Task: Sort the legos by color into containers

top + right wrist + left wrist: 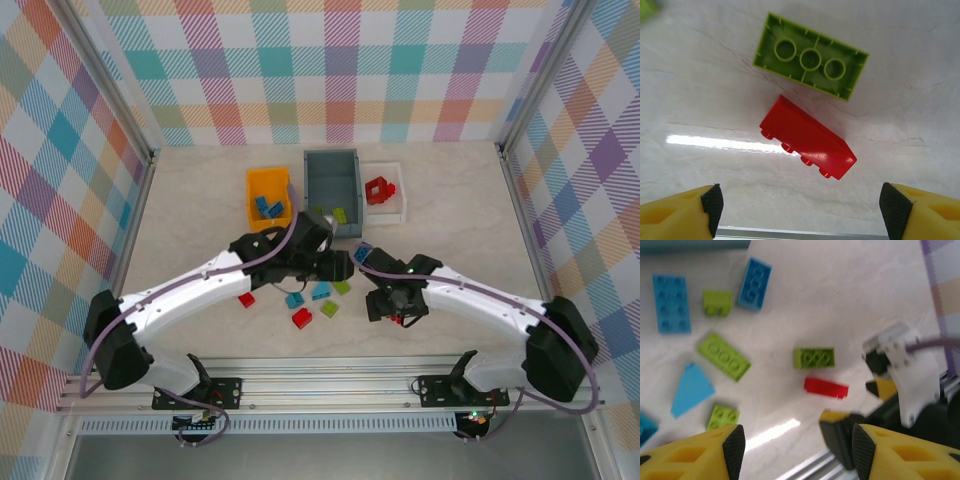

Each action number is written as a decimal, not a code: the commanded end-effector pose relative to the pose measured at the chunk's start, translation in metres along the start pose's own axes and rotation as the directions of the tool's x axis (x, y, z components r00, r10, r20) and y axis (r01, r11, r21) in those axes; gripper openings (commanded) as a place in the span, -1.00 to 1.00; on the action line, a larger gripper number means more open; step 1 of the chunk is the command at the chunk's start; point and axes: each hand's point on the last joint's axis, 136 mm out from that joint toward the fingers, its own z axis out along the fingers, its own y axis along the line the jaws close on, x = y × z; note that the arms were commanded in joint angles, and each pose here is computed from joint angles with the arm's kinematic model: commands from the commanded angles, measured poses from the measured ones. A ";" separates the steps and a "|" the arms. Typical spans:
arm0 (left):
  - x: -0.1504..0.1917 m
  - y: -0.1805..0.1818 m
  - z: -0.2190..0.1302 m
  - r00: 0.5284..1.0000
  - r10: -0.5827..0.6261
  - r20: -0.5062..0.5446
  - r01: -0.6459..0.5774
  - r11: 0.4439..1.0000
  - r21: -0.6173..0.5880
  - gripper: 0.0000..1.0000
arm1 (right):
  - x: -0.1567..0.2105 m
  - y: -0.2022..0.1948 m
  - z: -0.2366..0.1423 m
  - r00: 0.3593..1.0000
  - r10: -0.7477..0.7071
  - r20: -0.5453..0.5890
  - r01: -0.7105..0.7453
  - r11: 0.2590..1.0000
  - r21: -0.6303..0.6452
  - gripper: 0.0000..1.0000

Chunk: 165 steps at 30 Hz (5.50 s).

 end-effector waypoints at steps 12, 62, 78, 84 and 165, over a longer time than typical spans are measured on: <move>0.004 0.005 -0.036 0.995 -0.042 0.086 0.042 0.999 -0.003 0.20 | -0.011 0.013 0.040 0.990 -0.080 -0.114 0.076 0.996 -0.045 0.58; -0.078 -0.032 -0.028 0.969 -0.207 0.135 0.180 0.965 0.191 0.76 | -0.328 -0.078 -0.005 0.913 0.256 0.318 -0.262 0.965 -0.024 -0.59; -0.039 0.047 -0.056 0.973 -0.165 0.161 0.188 0.972 -0.139 0.58 | -0.324 -0.057 -0.103 0.849 0.240 0.470 -0.188 0.970 -0.156 0.11; 0.005 0.086 -0.040 0.990 -0.139 0.014 0.137 0.950 -0.280 0.53 | -0.242 -0.019 -0.159 0.815 0.235 0.529 -0.044 0.937 -0.347 0.15; -0.221 0.277 0.084 0.960 -0.280 0.015 0.263 0.881 -0.394 0.04 | -0.139 0.132 -0.194 0.769 0.155 0.620 0.369 0.684 -0.629 0.47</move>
